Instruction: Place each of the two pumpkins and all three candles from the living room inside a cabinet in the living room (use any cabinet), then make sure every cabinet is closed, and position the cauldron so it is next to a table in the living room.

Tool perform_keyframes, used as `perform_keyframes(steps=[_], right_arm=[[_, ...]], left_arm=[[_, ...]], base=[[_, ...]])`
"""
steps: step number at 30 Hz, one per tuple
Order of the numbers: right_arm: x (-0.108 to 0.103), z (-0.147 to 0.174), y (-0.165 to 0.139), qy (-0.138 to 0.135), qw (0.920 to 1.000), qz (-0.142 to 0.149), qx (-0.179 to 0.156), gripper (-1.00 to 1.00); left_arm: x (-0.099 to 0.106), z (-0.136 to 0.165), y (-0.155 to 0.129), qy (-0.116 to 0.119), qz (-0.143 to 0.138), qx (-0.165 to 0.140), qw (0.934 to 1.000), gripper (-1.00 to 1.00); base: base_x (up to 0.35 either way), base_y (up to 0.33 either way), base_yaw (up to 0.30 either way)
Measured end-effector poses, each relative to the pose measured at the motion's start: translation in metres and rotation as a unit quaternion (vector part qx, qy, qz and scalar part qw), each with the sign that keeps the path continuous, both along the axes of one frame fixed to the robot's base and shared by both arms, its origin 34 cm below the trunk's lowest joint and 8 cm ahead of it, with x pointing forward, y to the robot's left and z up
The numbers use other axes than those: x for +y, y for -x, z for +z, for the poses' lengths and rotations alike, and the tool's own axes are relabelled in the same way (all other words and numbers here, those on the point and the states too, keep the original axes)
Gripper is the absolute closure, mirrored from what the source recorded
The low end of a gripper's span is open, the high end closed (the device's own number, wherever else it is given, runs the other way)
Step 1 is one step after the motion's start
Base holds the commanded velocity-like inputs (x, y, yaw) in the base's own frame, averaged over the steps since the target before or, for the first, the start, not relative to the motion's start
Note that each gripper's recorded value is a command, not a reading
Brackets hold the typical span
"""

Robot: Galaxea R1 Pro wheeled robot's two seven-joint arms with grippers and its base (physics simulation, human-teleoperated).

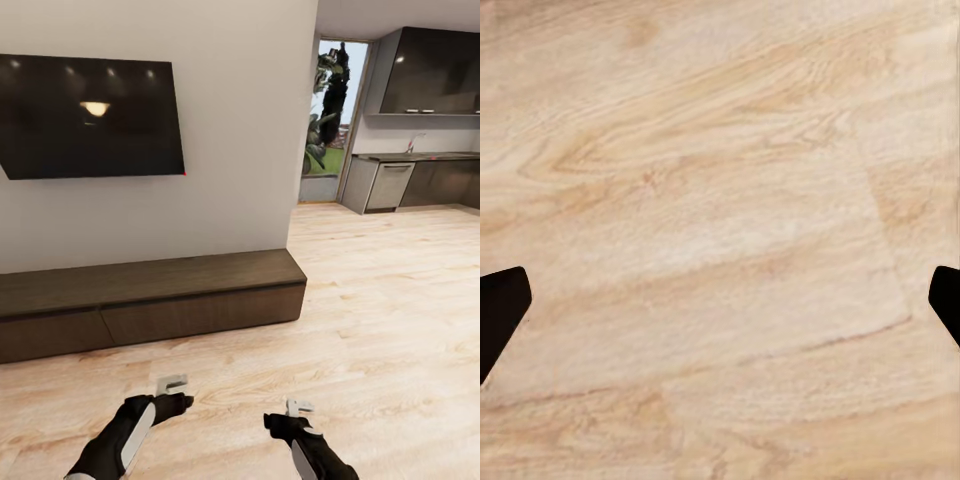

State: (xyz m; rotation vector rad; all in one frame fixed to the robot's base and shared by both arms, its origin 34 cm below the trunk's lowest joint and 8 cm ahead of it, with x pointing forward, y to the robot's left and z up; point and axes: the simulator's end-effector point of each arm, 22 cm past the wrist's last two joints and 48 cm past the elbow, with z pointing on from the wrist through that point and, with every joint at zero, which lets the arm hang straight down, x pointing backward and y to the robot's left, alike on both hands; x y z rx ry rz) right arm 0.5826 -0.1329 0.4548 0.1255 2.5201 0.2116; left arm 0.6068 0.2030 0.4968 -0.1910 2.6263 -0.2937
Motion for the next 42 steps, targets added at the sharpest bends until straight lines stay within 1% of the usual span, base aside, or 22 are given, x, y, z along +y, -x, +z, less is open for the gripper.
perform_keyframes(steps=[2, 3, 5, 6, 8, 11, 16, 18, 21, 22, 23, 24, 25, 26, 27, 29, 30, 32, 35, 38, 40, 42], right_arm=[[0.0, 0.012, -0.013, -0.003, 1.0, -0.001, -0.008, -1.0], [0.001, 0.024, -0.025, -0.008, 0.9999, -0.003, -0.015, -1.0], [0.002, 0.038, -0.039, -0.019, 0.9995, -0.009, -0.022, -1.0], [0.003, 0.052, -0.051, -0.036, 0.9988, -0.02, -0.026, -1.0], [0.006, 0.063, -0.06, -0.06, 0.9973, -0.033, -0.026, -1.0], [0.012, 0.082, -0.077, -0.095, 0.994, -0.048, -0.028, -1.0], [0.02, 0.097, -0.089, -0.117, 0.9911, -0.054, -0.035, -1.0], [0.023, 0.104, -0.096, -0.132, 0.9886, -0.062, -0.038, -1.0], [0.024, 0.112, -0.103, -0.185, 0.9773, -0.097, -0.035, -1.0], [0.022, 0.117, -0.107, -0.224, 0.9664, -0.123, -0.032, -1.0], [0.02, 0.119, -0.109, -0.243, 0.9598, -0.137, -0.031, -1.0], [0.014, 0.122, -0.113, -0.278, 0.9465, -0.161, -0.027, -1.0], [0.011, 0.123, -0.114, -0.295, 0.9395, -0.173, -0.026, -1.0], [0.007, 0.126, -0.117, -0.321, 0.9274, -0.19, -0.024, -1.0], [0.005, 0.127, -0.118, -0.332, 0.9219, -0.198, -0.023, -1.0], [0.001, 0.129, -0.119, -0.346, 0.9141, -0.21, -0.022, -1.0], [-0.002, 0.129, -0.12, -0.354, 0.9093, -0.218, -0.021, -1.0], [-0.005, 0.127, -0.12, -0.358, 0.9059, -0.226, -0.019, -1.0], [-0.005, 0.127, -0.12, -0.359, 0.9048, -0.229, -0.018, -1.0], [-0.007, 0.127, -0.121, -0.365, 0.9001, -0.237, -0.019, -1.0], [-0.011, 0.128, -0.122, -0.376, 0.8926, -0.248, -0.02, -1.0], [-0.016, 0.131, -0.124, -0.393, 0.8815, -0.261, -0.022, -1.0]], left_arm=[[0.002, 0.037, -0.022, 0.011, -0.006, -0.022, 0.9997, -1.0], [0.004, 0.067, -0.033, 0.023, -0.009, -0.033, 0.9992, -1.0], [0.011, 0.095, -0.042, 0.036, -0.005, -0.042, 0.9985, -1.0], [0.021, 0.118, -0.048, 0.046, 0.003, -0.045, 0.9979, -1.0], [0.034, 0.145, -0.058, 0.057, 0.016, -0.059, 0.9965, -1.0], [0.053, 0.192, -0.075, 0.069, 0.033, -0.096, 0.9924, -1.0], [0.058, 0.222, -0.086, 0.089, 0.043, -0.13, 0.9866, -1.0], [0.057, 0.231, -0.089, 0.098, 0.044, -0.14, 0.9843, -1.0], [0.054, 0.238, -0.091, 0.106, 0.041, -0.148, 0.9825, -1.0], [0.049, 0.241, -0.091, 0.118, 0.039, -0.15, 0.9808, -1.0], [0.047, 0.243, -0.091, 0.125, 0.037, -0.152, 0.9798, -1.0], [0.041, 0.246, -0.091, 0.137, 0.034, -0.154, 0.9779, -1.0], [0.039, 0.248, -0.091, 0.142, 0.032, -0.155, 0.9772, -1.0], [0.032, 0.249, -0.091, 0.149, 0.026, -0.154, 0.9764, -1.0], [0.028, 0.249, -0.09, 0.151, 0.021, -0.154, 0.9764, -1.0], [0.018, 0.248, -0.089, 0.152, 0.009, -0.151, 0.9767, -1.0], [0.008, 0.248, -0.087, 0.153, -0.003, -0.149, 0.9769, -1.0], [-0.001, 0.247, -0.085, 0.153, -0.016, -0.146, 0.9772, -1.0], [-0.007, 0.247, -0.084, 0.154, -0.023, -0.145, 0.977, -1.0], [-0.015, 0.25, -0.083, 0.167, -0.029, -0.146, 0.9746, -1.0], [-0.019, 0.252, -0.083, 0.174, -0.032, -0.146, 0.9733, -1.0], [-0.02, 0.253, -0.082, 0.177, -0.033, -0.147, 0.9726, -1.0]], base=[[0.0, 0.0, 0.0], [0.0, 0.0, 0.0], [0.0, 0.0, 0.0], [0.0, 0.0, 0.0], [0.0, 0.0, 0.0], [0.0, 0.0, 0.0], [0.0, 0.0, 0.0], [0.0, 0.0, 0.0], [0.0, 0.0, 0.0], [0.0, 0.0, 0.0], [0.0, 0.0, 0.0], [0.0, 0.0, 0.0], [0.0, 0.0, 0.0], [0.0, 0.0, 0.0], [0.0, 0.0, 0.0], [0.0, 0.0, 0.0], [0.0, 0.0, 0.0], [0.0, 0.0, 0.0], [0.0, 0.0, 0.0], [0.0, 0.0, 0.0], [0.0, 0.0, 0.0], [0.011, 0.0, 0.0]])
